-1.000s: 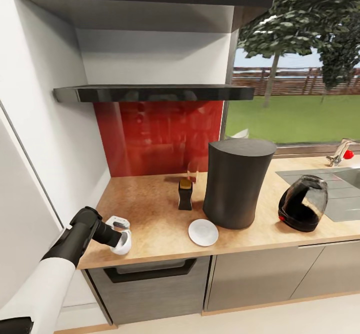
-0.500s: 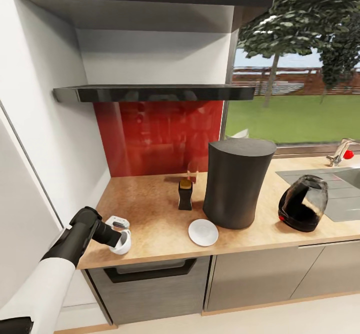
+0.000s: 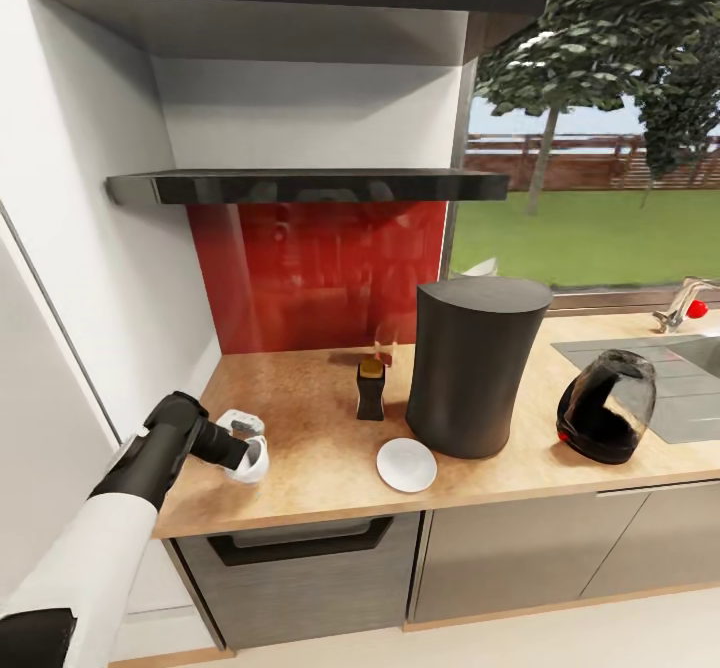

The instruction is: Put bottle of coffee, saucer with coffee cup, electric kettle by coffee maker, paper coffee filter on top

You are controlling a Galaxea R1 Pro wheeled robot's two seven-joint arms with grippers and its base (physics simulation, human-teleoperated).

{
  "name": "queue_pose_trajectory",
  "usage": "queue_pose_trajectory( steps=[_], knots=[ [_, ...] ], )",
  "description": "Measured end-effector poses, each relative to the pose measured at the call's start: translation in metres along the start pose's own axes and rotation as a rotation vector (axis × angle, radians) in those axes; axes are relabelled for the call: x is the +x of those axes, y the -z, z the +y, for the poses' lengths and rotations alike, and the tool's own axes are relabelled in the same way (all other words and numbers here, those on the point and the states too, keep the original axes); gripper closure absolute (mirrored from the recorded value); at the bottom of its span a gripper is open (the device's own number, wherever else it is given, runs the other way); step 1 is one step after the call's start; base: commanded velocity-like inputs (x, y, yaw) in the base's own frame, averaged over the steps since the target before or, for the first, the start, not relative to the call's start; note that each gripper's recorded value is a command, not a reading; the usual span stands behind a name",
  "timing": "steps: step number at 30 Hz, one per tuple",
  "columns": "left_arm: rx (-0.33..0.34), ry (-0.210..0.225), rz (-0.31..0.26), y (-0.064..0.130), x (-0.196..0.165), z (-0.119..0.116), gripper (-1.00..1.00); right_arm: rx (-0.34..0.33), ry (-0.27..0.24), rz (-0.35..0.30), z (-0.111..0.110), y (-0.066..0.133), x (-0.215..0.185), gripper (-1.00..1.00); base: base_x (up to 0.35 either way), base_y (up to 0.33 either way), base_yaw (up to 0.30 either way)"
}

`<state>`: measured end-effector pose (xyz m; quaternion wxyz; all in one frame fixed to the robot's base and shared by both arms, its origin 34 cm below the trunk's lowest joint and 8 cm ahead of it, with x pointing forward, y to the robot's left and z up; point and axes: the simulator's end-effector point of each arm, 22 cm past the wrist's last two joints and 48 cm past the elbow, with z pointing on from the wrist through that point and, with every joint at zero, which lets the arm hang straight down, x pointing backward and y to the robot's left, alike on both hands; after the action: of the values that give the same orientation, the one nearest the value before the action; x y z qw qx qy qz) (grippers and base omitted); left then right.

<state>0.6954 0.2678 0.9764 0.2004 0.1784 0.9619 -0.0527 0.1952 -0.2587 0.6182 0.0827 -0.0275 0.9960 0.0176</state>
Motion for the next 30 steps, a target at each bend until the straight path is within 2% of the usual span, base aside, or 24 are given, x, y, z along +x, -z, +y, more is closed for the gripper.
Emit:
queue_pose_trajectory(
  steps=[5,9,16,23,30],
  knots=[
    [0.016,-0.014,-0.068,0.026,-0.046,-0.004,1.00,0.000,-0.004,-0.002,0.000,0.000,-0.001,-1.00,0.000,0.000,0.000],
    [0.022,-0.024,-0.088,0.036,-0.063,-0.006,1.00,0.000,-0.006,-0.002,0.000,0.000,-0.001,-1.00,0.000,0.000,0.000],
    [0.015,-0.027,-0.080,0.035,-0.060,-0.004,1.00,0.000,-0.009,-0.004,0.000,0.000,-0.002,-1.00,0.000,0.000,-0.041],
    [0.006,-0.030,-0.077,0.035,-0.058,-0.003,1.00,-0.001,-0.008,-0.008,-0.001,0.000,-0.003,-1.00,0.031,-0.011,-0.259],
    [0.000,-0.031,-0.078,0.037,-0.058,-0.002,1.00,0.000,-0.009,-0.011,-0.001,0.000,-0.004,-1.00,0.208,-0.146,-0.288]
  ],
)
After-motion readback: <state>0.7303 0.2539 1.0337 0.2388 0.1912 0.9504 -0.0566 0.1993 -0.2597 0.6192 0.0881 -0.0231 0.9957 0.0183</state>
